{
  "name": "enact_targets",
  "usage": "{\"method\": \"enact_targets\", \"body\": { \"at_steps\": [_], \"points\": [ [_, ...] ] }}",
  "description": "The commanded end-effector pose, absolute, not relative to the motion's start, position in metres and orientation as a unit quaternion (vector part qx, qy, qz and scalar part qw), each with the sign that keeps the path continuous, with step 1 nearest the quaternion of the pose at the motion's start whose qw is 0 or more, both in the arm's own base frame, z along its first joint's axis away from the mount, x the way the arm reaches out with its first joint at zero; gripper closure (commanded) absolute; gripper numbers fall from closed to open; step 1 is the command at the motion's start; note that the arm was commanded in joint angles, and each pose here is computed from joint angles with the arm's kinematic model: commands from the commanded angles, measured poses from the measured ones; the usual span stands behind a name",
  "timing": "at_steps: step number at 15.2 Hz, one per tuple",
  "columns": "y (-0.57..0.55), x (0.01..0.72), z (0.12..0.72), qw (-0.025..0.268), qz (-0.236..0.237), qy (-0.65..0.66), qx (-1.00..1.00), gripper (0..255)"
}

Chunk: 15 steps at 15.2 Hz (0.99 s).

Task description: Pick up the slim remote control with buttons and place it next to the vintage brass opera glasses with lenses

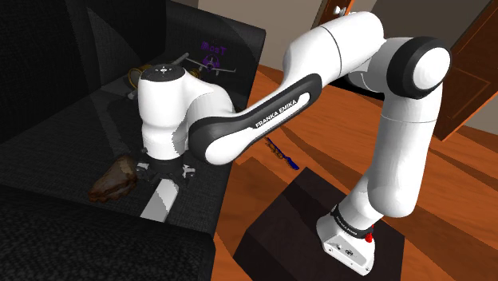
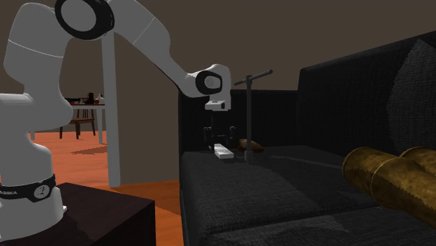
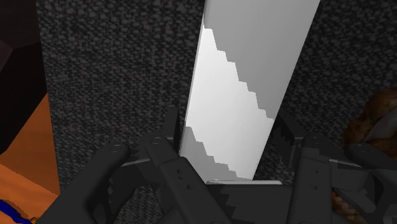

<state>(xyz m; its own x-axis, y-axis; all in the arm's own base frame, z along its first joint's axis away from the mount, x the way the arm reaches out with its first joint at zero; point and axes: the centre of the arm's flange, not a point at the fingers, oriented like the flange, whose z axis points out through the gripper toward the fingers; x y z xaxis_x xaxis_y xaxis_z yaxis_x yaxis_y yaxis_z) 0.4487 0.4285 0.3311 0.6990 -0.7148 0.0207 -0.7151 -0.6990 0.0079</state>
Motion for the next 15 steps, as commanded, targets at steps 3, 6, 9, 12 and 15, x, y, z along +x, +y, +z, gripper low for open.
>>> {"method": "enact_targets", "body": {
  "at_steps": [3,6,9,12,15],
  "points": [
    [0.428,0.449,0.331,0.008,0.008,-0.388,0.922,255],
    [0.428,0.449,0.331,0.008,0.008,-0.388,0.922,255],
    [0.428,0.449,0.346,0.008,0.008,-0.388,0.922,255],
    [0.428,0.449,0.362,0.008,0.008,-0.388,0.922,255],
    [0.428,0.449,0.378,0.008,0.008,-0.388,0.922,255]
  ]
}}
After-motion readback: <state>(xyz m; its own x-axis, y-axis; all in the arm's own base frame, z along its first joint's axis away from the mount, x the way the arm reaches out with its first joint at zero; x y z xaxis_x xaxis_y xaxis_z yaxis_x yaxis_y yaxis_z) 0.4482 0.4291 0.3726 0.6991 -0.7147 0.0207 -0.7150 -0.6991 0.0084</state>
